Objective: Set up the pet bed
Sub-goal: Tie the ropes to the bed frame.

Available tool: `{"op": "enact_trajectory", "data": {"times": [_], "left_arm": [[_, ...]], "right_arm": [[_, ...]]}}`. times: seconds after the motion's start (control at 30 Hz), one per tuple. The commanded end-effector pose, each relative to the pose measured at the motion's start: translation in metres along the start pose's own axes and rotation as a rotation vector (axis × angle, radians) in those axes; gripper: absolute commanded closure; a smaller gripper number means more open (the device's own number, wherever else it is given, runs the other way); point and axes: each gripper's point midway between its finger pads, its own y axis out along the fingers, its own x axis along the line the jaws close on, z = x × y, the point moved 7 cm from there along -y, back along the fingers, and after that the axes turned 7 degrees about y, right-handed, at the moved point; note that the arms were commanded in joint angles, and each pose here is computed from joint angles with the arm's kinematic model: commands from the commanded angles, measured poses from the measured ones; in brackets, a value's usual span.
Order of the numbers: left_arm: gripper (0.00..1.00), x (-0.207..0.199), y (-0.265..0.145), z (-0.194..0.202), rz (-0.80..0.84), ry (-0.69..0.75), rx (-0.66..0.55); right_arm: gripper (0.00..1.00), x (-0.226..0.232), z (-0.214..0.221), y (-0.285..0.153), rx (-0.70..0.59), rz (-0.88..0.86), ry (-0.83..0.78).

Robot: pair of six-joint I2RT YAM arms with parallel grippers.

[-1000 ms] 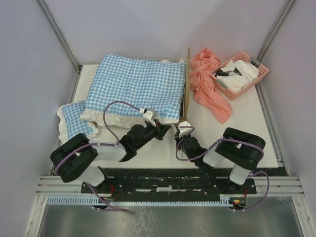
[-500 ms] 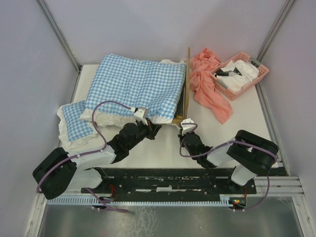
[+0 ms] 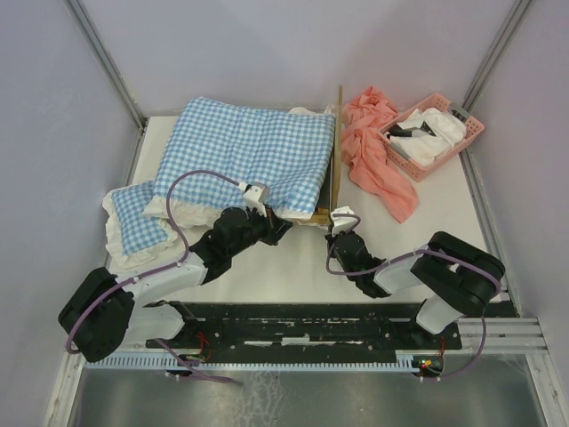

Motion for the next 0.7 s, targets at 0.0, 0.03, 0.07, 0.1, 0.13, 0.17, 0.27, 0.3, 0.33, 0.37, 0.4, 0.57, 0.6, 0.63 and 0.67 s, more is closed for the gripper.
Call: {"op": "enact_trajectory", "data": {"times": [0.0, 0.03, 0.07, 0.1, 0.13, 0.17, 0.27, 0.3, 0.33, 0.37, 0.4, 0.57, 0.6, 0.63, 0.67], "left_arm": [[0.97, -0.009, -0.002, -0.028, 0.07, -0.049, 0.005], [0.97, -0.008, -0.003, -0.032, 0.076, -0.051, 0.014], [0.97, -0.009, -0.004, -0.037, 0.086, -0.055, 0.023], [0.97, -0.009, -0.006, -0.04, 0.092, -0.059, 0.034], [0.97, -0.009, -0.007, -0.043, 0.101, -0.062, 0.043], [0.97, -0.009, -0.009, -0.045, 0.107, -0.066, 0.057], [0.97, -0.008, -0.013, -0.052, 0.115, -0.081, 0.072], [0.97, -0.005, -0.015, -0.055, 0.118, -0.09, 0.075], [0.97, -0.004, -0.017, -0.057, 0.119, -0.098, 0.08], [0.97, -0.003, -0.018, -0.059, 0.121, -0.106, 0.082], [0.97, -0.002, -0.02, -0.062, 0.127, -0.109, 0.085], [0.97, -0.003, -0.019, -0.06, 0.172, -0.108, 0.142], [0.97, -0.003, -0.018, -0.059, 0.174, -0.107, 0.148], [0.97, -0.002, -0.017, -0.057, 0.178, -0.102, 0.148], [0.97, -0.004, -0.018, -0.057, 0.198, -0.093, 0.143]], "right_arm": [[0.98, 0.001, -0.014, 0.006, -0.058, -0.009, 0.036], [0.98, 0.001, -0.014, 0.006, -0.06, -0.015, 0.031], [0.98, 0.002, -0.015, 0.006, -0.063, -0.024, 0.027], [0.98, 0.003, -0.016, 0.006, -0.071, -0.039, 0.028], [0.98, 0.004, -0.016, 0.006, -0.078, -0.054, 0.028], [0.98, 0.006, -0.016, 0.006, -0.078, -0.076, 0.025], [0.98, 0.01, -0.017, 0.007, -0.078, -0.109, 0.018], [0.98, 0.01, -0.016, 0.007, -0.077, -0.109, 0.018], [0.98, 0.011, -0.016, 0.007, -0.077, -0.11, 0.018], [0.98, 0.011, -0.016, 0.007, -0.077, -0.112, 0.018], [0.98, 0.011, -0.017, 0.007, -0.078, -0.114, 0.018], [0.98, 0.012, -0.017, 0.006, -0.078, -0.128, 0.017], [0.98, 0.012, -0.018, 0.007, -0.079, -0.128, 0.015], [0.98, 0.013, -0.018, 0.006, -0.079, -0.131, 0.013], [0.98, 0.013, -0.018, 0.006, -0.08, -0.14, 0.012]]}}
